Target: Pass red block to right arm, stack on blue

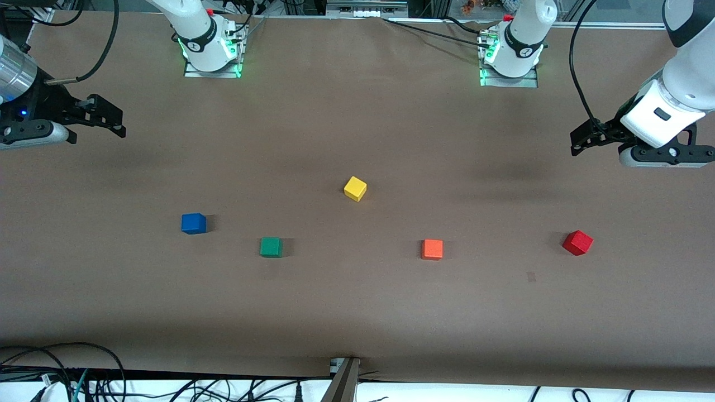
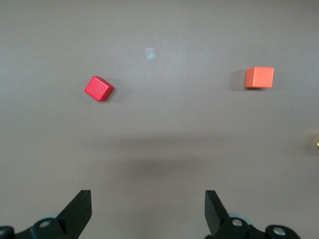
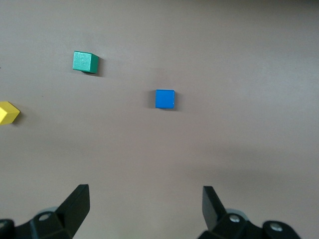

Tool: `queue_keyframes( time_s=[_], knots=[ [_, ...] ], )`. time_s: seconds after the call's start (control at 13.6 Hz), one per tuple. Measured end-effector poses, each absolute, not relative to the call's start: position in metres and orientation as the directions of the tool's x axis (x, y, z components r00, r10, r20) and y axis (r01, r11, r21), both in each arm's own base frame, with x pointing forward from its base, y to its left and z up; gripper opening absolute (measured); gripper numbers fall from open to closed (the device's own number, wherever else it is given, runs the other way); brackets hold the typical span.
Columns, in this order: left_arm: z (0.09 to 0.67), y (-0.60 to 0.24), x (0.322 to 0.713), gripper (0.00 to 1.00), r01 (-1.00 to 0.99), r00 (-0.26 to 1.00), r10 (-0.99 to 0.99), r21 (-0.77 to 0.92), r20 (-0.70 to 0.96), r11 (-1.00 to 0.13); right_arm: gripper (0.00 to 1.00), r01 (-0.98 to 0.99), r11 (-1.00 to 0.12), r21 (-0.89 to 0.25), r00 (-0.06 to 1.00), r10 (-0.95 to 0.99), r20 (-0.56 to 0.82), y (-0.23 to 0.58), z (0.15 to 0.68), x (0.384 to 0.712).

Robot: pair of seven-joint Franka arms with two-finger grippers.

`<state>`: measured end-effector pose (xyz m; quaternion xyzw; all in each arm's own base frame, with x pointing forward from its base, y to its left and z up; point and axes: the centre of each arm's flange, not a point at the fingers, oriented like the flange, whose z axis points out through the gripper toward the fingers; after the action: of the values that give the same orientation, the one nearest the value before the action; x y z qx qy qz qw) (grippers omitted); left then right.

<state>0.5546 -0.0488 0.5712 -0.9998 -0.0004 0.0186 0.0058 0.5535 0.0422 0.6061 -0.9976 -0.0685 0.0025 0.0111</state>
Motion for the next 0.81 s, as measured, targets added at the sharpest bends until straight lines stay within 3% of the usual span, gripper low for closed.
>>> queue_keyframes(
  time_s=[0.81],
  knots=[
    [0.5674,-0.0477,0.5549,1.0,0.002,0.998,0.003,-0.014,-0.061,-1.0,1.0,0.136,-0.99,-0.023,0.991,0.136,-0.003,0.0416,0.6061,0.5535]
  ],
)
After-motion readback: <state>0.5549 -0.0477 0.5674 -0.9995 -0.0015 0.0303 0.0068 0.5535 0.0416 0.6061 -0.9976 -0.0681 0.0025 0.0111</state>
